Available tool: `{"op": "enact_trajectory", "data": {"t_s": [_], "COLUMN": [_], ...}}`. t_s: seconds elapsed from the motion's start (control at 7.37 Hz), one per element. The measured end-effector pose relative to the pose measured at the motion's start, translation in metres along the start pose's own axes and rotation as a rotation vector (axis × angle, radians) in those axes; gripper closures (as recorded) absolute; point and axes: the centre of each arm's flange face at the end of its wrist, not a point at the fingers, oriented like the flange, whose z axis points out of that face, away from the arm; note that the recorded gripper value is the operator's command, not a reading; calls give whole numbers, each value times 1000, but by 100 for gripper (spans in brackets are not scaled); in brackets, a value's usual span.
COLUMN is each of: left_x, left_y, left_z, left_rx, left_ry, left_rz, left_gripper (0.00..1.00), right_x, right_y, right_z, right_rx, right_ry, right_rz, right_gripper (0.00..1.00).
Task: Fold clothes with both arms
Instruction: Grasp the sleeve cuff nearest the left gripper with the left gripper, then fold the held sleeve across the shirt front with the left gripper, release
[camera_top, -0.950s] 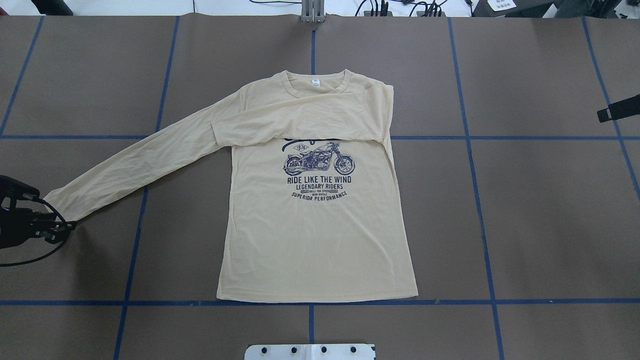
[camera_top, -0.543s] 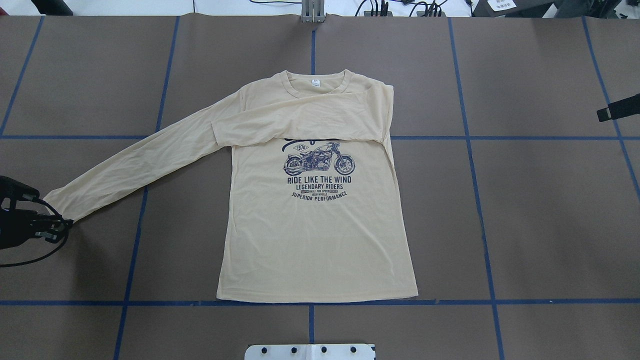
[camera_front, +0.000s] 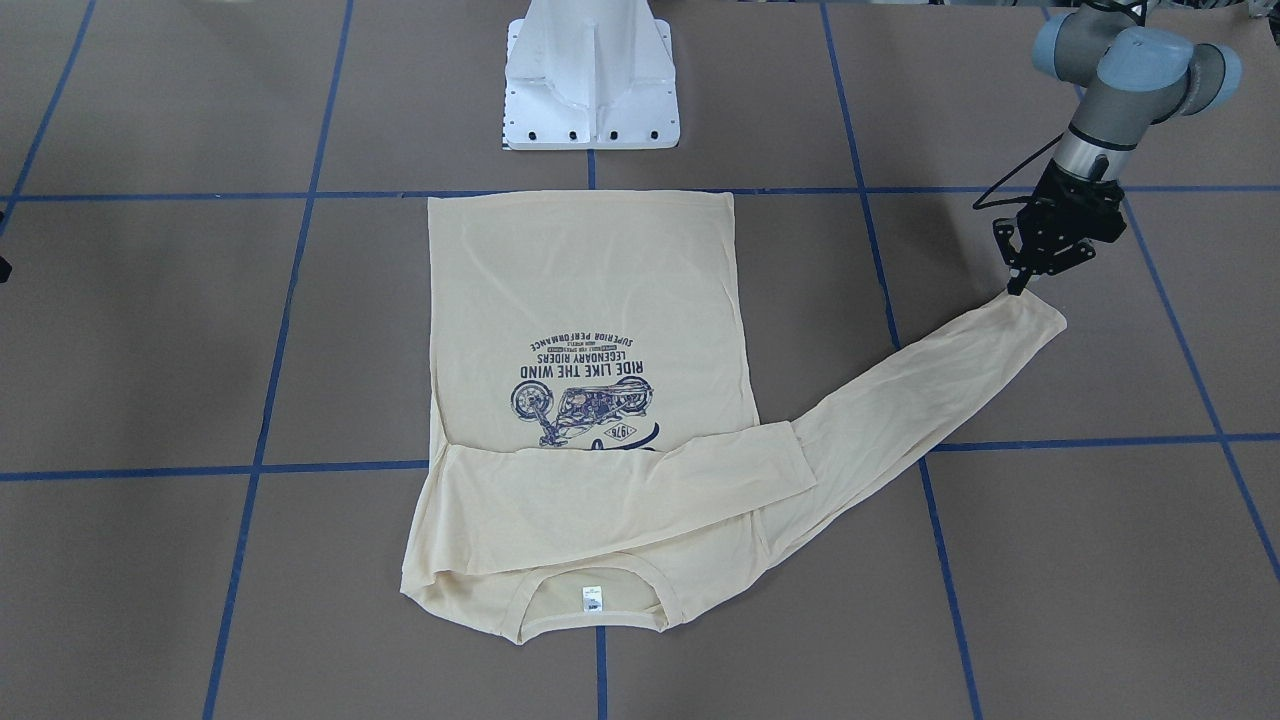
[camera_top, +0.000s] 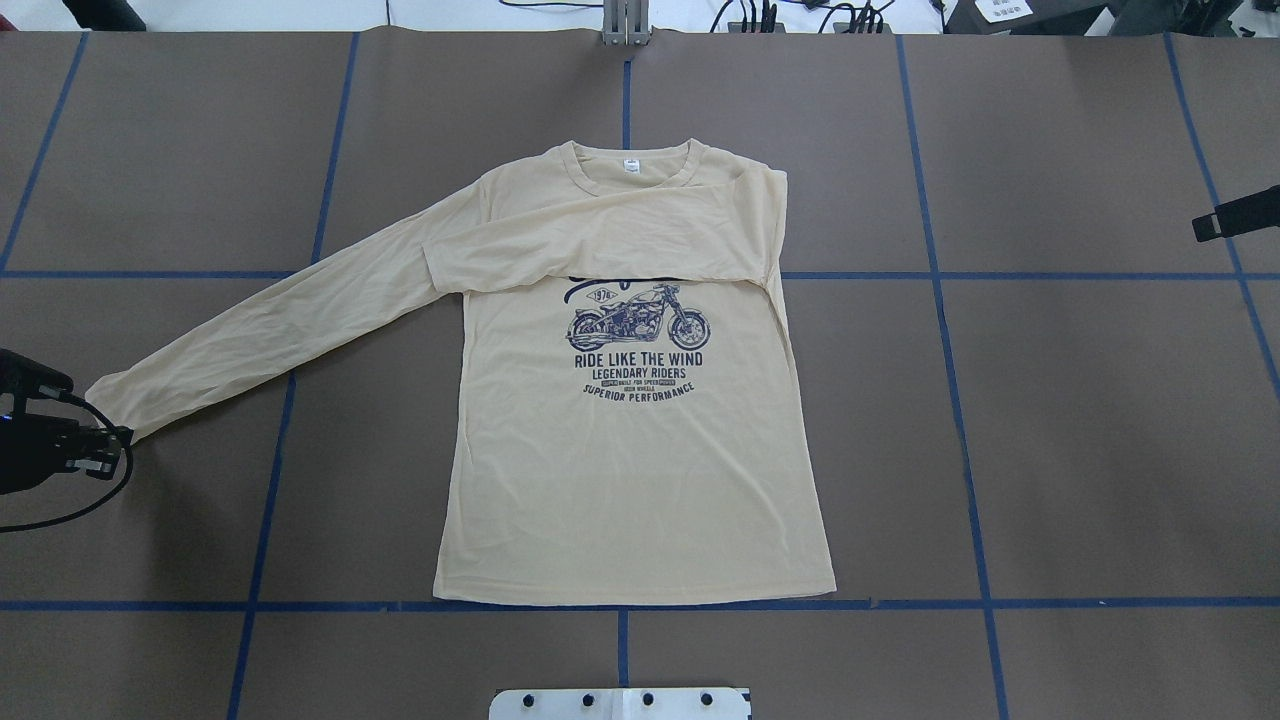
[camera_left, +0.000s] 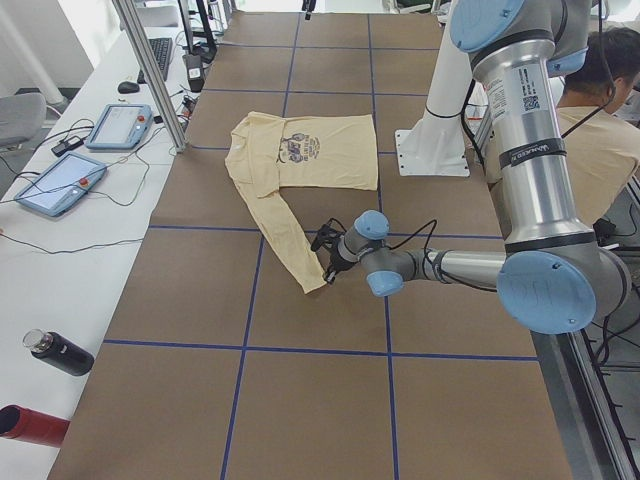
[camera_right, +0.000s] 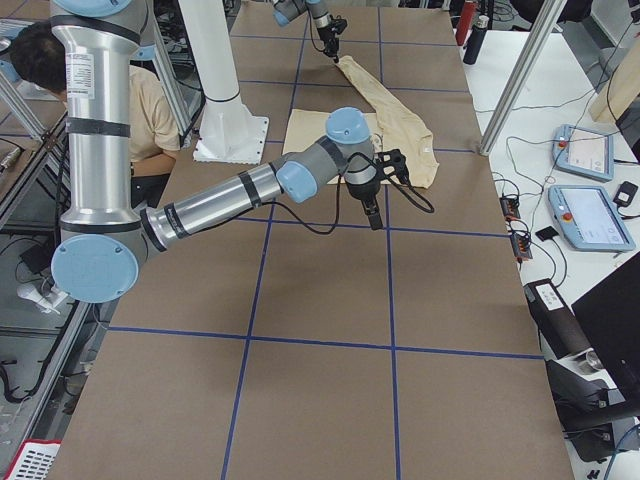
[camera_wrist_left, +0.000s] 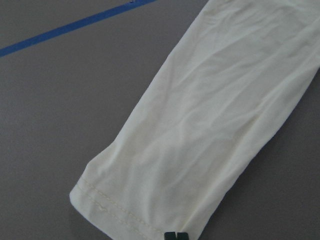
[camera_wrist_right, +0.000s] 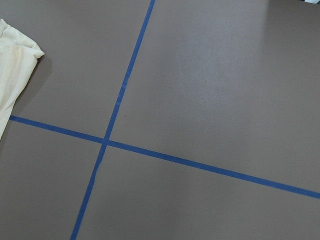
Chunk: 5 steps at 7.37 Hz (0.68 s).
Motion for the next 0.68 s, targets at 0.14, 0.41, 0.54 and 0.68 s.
{"op": "enact_trajectory", "data": {"t_s": [0.14, 0.41, 0.54, 0.68], "left_x": [9, 33, 56, 90], "left_y": [-7, -29, -56, -97], "left_z": [-8, -22, -23, -23], "left_rx": [0, -19, -32, -42], "left_ry": [34, 93, 99, 93], "left_rz": [8, 34, 36, 42], "left_gripper": [100, 100, 100, 100], "right_x": [0, 0, 0, 1], "right_y": [-1, -2, -2, -2], "right_z": [0, 1, 1, 2], "right_rx": [0, 0, -1, -1], "right_ry": [0, 0, 1, 2], "right_rz": [0, 1, 1, 2], "right_gripper": [0, 0, 0, 0]}}
